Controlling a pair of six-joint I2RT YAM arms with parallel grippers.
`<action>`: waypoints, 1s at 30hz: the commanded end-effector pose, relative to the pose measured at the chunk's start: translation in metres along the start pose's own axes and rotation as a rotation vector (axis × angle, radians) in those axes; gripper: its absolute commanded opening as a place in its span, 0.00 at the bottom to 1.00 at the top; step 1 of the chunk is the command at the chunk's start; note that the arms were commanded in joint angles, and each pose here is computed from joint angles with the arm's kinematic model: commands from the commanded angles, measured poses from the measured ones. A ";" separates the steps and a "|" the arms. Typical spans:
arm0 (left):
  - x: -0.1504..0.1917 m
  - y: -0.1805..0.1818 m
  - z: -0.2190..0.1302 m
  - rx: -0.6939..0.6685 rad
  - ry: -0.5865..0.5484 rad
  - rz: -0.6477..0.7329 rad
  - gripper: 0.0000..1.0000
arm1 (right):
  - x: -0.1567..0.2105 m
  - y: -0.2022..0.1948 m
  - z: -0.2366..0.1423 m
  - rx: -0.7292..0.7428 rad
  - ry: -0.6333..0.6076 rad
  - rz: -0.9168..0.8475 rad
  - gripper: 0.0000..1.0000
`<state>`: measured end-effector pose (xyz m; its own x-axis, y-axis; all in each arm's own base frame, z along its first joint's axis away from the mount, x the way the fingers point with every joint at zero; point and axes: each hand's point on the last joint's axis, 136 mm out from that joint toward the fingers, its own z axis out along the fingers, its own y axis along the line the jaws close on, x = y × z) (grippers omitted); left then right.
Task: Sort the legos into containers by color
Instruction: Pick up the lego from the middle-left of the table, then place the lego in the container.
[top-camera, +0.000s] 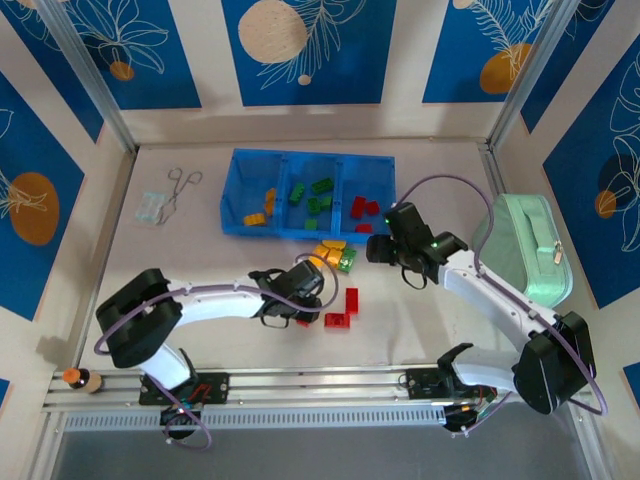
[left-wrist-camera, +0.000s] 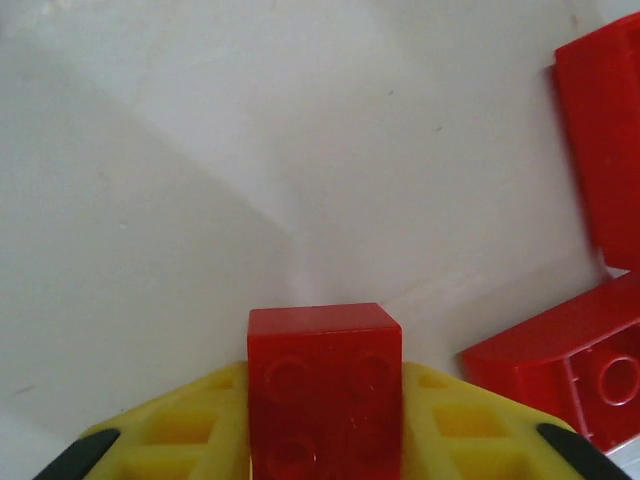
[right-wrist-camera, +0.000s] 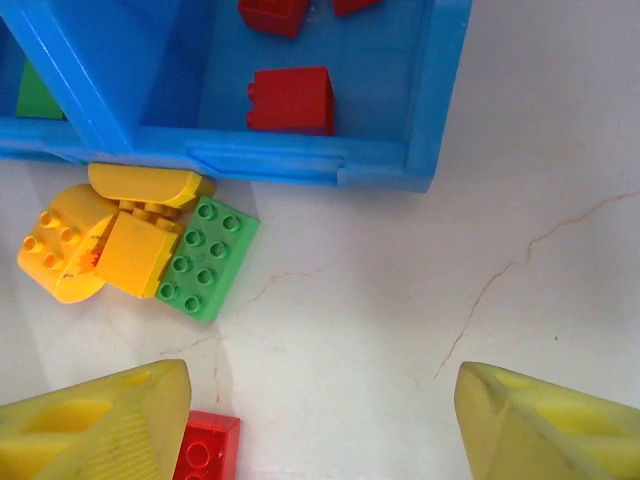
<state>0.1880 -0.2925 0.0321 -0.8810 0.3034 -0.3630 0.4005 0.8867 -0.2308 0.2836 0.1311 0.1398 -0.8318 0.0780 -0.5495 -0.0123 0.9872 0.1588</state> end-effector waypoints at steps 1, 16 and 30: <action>-0.015 -0.005 -0.009 -0.036 -0.014 0.043 0.31 | 0.000 -0.001 -0.003 -0.037 -0.027 0.053 0.71; -0.209 -0.051 -0.055 0.033 -0.227 0.165 0.28 | 0.042 -0.039 0.000 0.046 0.039 0.147 0.71; -0.315 -0.032 -0.002 -0.012 -0.259 0.156 0.35 | 0.041 -0.050 -0.028 0.006 -0.013 0.165 0.71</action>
<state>0.4505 -0.4198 0.1414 -0.7273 0.3191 -0.6076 0.4993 0.8534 -0.1496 0.2431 0.0801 0.1328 -0.7995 0.2530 -0.5447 0.1434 0.9611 0.2359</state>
